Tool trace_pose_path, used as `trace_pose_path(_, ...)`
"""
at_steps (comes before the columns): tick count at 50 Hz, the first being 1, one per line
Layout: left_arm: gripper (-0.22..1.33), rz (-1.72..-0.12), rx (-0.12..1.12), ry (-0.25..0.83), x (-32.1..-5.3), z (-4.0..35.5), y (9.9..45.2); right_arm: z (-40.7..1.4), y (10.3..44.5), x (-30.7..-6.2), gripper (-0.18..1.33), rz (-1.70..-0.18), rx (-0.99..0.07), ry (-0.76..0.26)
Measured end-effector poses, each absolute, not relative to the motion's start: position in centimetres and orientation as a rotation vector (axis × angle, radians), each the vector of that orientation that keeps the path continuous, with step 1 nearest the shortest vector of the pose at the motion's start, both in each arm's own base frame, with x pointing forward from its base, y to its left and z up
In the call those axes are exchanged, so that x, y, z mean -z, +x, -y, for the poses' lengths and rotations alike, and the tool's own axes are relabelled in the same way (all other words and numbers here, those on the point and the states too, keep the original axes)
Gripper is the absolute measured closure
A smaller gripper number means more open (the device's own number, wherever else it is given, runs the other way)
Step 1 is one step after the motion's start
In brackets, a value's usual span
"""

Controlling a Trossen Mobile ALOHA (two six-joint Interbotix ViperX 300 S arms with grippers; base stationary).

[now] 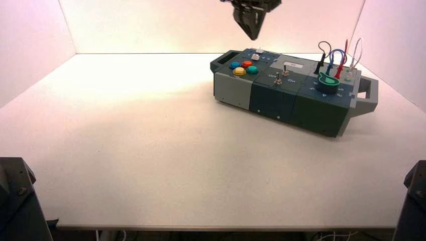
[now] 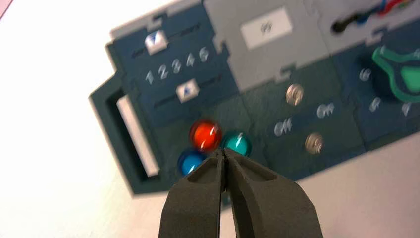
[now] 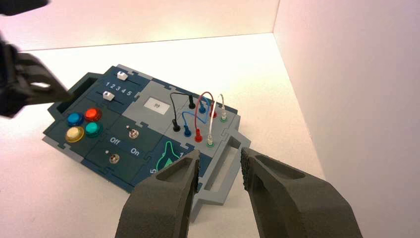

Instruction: Move the bottom slider to position 2.

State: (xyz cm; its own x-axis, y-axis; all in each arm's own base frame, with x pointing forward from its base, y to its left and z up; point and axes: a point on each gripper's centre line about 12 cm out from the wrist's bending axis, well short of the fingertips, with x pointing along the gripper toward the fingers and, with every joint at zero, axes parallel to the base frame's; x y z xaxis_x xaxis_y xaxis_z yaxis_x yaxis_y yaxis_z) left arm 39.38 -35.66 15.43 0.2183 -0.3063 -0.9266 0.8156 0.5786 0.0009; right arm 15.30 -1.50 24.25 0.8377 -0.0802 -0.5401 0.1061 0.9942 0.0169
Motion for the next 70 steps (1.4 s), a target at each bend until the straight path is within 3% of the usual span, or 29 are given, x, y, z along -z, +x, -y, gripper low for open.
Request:
trace_pose_path(35, 1.27, -1.188, 0.860, 0.574, -11.6, 39.8, 43.1, 1.5, 15.3, -24.3, 0.24, -0.569, 0.098, 0.048)
trace_pose_path(56, 1.28, -1.221, 0.852, 0.606, -9.1, 40.4, 44.0, 1.5, 15.3, -24.3, 0.25, -0.569, 0.098, 0.051)
trace_pose_path(70, 1.28, -1.219, 0.836, 0.600, -9.1, 39.8, 44.8, 1.5, 15.3, -24.2, 0.25, -0.571, 0.098, 0.050)
